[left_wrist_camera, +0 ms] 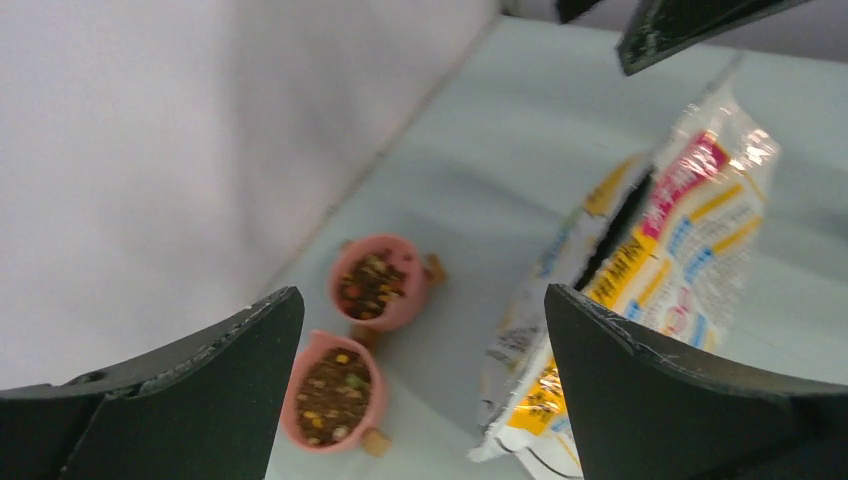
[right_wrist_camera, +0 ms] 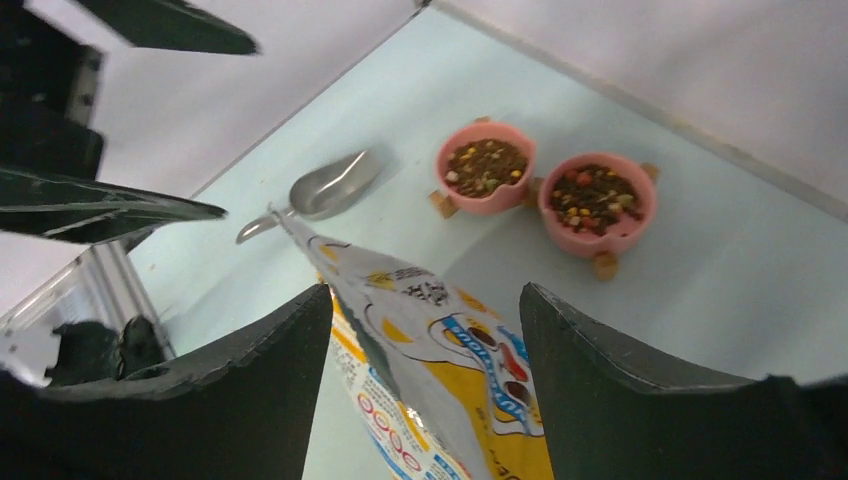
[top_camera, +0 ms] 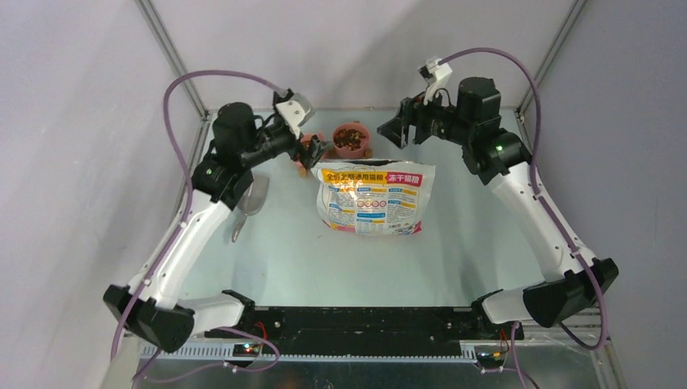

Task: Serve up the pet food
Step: Close the pet food bag at the center of the board.

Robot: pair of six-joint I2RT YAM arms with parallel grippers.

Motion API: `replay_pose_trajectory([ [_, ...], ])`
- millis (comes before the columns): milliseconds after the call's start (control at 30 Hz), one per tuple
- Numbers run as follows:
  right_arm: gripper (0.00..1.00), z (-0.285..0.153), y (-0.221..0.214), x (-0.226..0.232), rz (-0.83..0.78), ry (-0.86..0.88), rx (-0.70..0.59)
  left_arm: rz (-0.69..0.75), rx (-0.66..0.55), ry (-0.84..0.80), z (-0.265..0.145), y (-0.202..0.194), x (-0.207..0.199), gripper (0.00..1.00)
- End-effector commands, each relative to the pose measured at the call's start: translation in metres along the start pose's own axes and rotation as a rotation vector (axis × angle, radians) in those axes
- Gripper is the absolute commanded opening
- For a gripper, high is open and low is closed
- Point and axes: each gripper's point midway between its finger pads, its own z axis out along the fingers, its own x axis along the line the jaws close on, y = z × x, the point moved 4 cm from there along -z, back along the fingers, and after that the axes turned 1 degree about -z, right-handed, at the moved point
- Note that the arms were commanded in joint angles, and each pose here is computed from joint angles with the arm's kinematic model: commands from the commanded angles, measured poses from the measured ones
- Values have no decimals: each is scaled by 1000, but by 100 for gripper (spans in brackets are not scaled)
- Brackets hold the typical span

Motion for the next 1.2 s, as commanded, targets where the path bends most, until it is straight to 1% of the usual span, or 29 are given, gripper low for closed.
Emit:
replay_pose_trajectory([
  [0,73,3,-4,33,-130,235,10,-100,77,-279,3,-6,-32,97],
  [33,72,5,-9,42,-163,280,20,-108,114,-319,6,-12,-35,96],
  [67,72,8,-17,52,-244,339,30,-115,121,-352,7,-13,-38,96],
  [100,72,9,-26,56,-268,361,65,-119,148,-376,8,-19,-39,96],
  [133,71,14,-31,63,-350,400,77,-97,151,-407,9,-22,-42,96],
  [167,70,13,-42,66,-361,418,126,-102,170,-424,10,-28,-44,95],
  [200,69,17,-51,69,-408,439,170,-78,166,-443,11,-31,-45,96],
  [267,65,24,-61,68,-457,440,226,-48,186,-498,12,-50,-52,96],
  [333,63,30,-70,67,-495,434,268,-3,191,-526,14,-60,-54,96],
  [500,62,40,-83,58,-560,400,312,51,184,-500,20,-73,-50,95],
  [633,61,47,-85,53,-594,386,297,81,172,-485,30,-83,-47,93],
  [733,60,49,-89,53,-604,399,306,90,160,-511,31,-87,-48,84],
  [767,60,48,-90,54,-601,411,312,92,155,-514,30,-88,-48,78],
  [800,59,46,-90,56,-605,429,308,89,145,-524,30,-88,-49,74],
  [833,58,45,-90,57,-604,436,310,90,142,-525,30,-89,-49,68],
  [900,58,42,-86,60,-605,450,290,96,136,-530,31,-90,-49,61],
  [1033,59,31,-64,68,-594,482,194,110,144,-525,30,-92,-48,54],
  [1167,61,18,-36,73,-591,482,62,125,155,-510,28,-93,-45,51],
])
